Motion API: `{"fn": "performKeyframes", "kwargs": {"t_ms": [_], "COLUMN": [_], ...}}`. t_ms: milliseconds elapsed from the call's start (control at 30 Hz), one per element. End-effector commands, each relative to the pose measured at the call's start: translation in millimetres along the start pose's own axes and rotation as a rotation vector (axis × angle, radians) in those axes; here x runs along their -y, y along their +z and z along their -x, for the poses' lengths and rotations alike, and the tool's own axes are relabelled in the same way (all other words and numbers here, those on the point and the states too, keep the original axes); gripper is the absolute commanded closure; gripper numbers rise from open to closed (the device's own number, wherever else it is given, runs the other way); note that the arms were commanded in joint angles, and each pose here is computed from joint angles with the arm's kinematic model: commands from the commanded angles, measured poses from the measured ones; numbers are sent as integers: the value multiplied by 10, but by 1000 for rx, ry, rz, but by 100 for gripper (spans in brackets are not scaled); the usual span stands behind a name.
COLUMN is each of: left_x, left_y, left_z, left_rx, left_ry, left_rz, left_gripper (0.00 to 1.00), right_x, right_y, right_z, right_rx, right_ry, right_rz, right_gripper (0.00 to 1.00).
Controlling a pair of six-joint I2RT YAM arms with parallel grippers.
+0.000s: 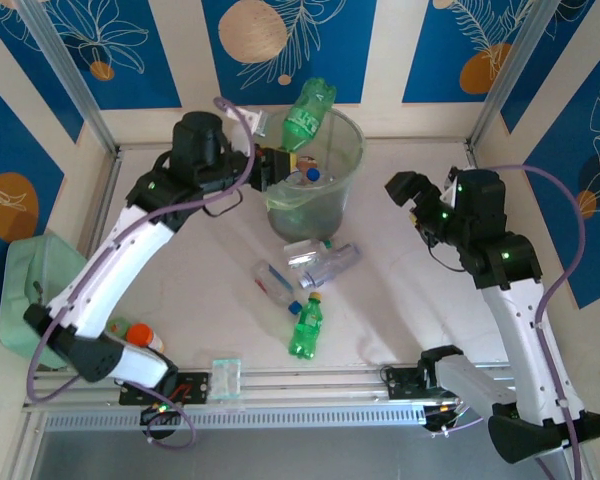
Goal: Put the plastic bottles in the bin
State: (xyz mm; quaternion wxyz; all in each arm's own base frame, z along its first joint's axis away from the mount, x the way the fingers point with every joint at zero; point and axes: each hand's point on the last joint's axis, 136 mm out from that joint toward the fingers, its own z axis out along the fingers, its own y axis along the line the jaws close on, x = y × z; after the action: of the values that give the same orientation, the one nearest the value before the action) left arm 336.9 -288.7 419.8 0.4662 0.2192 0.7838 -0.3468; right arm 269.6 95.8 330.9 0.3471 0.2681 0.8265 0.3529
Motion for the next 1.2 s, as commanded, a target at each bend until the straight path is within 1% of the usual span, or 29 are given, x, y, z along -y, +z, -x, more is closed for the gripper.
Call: {"fn": "performKeyframes", "kwargs": {"t_ms": [0,167,300,433,600,633,667,700,767,833,1033,1167], "left_x": [-472,-742,-960,-1093,-1206,-1248,-1281,-1305,-1338,-1349,-1307,-1197], "left_y": [193,522,689,754,756,753,742,732,718,698,585,387], "left_z": [-110,-61,-97,-121,-172,-189,-194,-199,-191,-164,11,221], "left_rx": [-113,-172,-209,-220,-244,-251,-253,-254,-247,-236,-166,-86], "left_ry": [148,217,218,213,222,221,214,206,190,179,136,104], "left_rz": [207,276,313,339,375,391,406,416,438,452,475,477], "left_gripper": [88,91,93,93,92,90,84,75,52,38,29,25], "right_x": [185,316,374,400,399,399,395,393,394,394,409,403], "right_y": [18,1,-23,-40,-44,-44,-42,-48,-54,-59,-78,-5], "right_z": [-189,-293,-321,-332,-336,-336,-332,-334,-335,-352,-470,-696], "right_rx": [-68,-88,-93,-96,-99,-99,-99,-99,-98,-103,-121,-185], "right_ry": [31,44,45,49,52,51,51,49,44,35,-58,-159], "right_rz": [-36,-59,-75,-80,-78,-78,-78,-78,-81,-86,-142,-179], "right_gripper": [0,0,0,0,0,0,0,0,0,0,1,2]}}
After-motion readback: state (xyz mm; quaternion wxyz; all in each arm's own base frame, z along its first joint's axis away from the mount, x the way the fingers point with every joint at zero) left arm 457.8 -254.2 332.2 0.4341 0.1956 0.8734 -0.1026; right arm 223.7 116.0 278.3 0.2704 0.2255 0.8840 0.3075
